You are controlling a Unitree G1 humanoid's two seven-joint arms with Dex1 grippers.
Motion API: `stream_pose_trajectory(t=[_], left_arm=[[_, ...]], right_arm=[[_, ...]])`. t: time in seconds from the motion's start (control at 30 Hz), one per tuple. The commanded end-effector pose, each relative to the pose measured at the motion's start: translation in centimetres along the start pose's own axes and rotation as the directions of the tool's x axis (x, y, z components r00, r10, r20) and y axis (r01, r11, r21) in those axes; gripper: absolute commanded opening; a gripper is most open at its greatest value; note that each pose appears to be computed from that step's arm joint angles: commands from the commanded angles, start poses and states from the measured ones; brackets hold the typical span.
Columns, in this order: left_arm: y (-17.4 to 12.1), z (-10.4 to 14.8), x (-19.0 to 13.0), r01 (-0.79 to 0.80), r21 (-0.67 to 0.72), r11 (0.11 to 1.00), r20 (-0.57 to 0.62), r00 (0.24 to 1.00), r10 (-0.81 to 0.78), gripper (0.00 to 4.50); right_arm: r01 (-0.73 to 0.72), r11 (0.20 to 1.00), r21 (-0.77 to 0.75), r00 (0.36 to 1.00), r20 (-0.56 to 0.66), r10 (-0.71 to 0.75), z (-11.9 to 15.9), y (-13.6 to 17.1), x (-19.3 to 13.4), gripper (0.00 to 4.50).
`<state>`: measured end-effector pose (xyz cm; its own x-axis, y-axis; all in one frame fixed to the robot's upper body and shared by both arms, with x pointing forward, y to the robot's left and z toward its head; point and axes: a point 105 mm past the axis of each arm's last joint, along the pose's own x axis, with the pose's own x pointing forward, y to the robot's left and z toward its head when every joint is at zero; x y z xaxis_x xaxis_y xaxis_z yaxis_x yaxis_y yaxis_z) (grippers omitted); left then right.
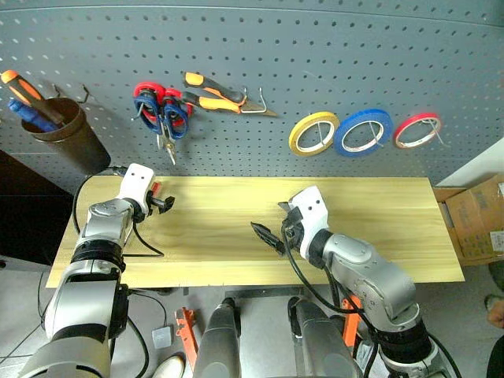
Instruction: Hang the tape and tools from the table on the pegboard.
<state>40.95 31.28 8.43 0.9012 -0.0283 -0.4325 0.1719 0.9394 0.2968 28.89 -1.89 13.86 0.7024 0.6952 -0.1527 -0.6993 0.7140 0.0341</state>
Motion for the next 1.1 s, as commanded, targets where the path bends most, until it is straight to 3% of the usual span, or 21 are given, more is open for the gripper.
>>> stream_pose_trajectory(t=[0.03,0.33,0.73,1.0,1.1], left_arm=[[1.7,-0.3,-0.6,-0.055,-0.040,0.998,-0.008,0.998,0.055,4.48],[2.4,-2.2,-0.8,-0.113,-0.154,0.982,-0.063,0.993,0.105,4.48],[2.8,-2.8,-1.1,-0.116,-0.160,0.980,-0.068,0.992,0.106,4.48],[0.9,-3.5,-0.6,0.001,-0.164,0.986,-0.126,0.992,-0.022,4.48],[0.7,-3.5,-0.6,0.015,-0.164,0.986,-0.138,0.990,-0.038,3.83]], right_arm=[[-0.013,1.000,0.003,0.999,0.049,0.013,1.2,0.7,-0.7,4.50],[0.019,1.000,0.014,0.999,0.034,-0.019,1.0,0.0,-1.5,4.50],[0.042,0.999,0.023,0.998,0.035,-0.043,1.1,-0.3,-1.6,4.50],[0.066,0.997,0.030,0.997,0.028,-0.067,1.1,-0.8,-1.9,4.50],[0.074,0.997,0.030,0.997,0.025,-0.075,1.0,-0.9,-2.0,4.50]])
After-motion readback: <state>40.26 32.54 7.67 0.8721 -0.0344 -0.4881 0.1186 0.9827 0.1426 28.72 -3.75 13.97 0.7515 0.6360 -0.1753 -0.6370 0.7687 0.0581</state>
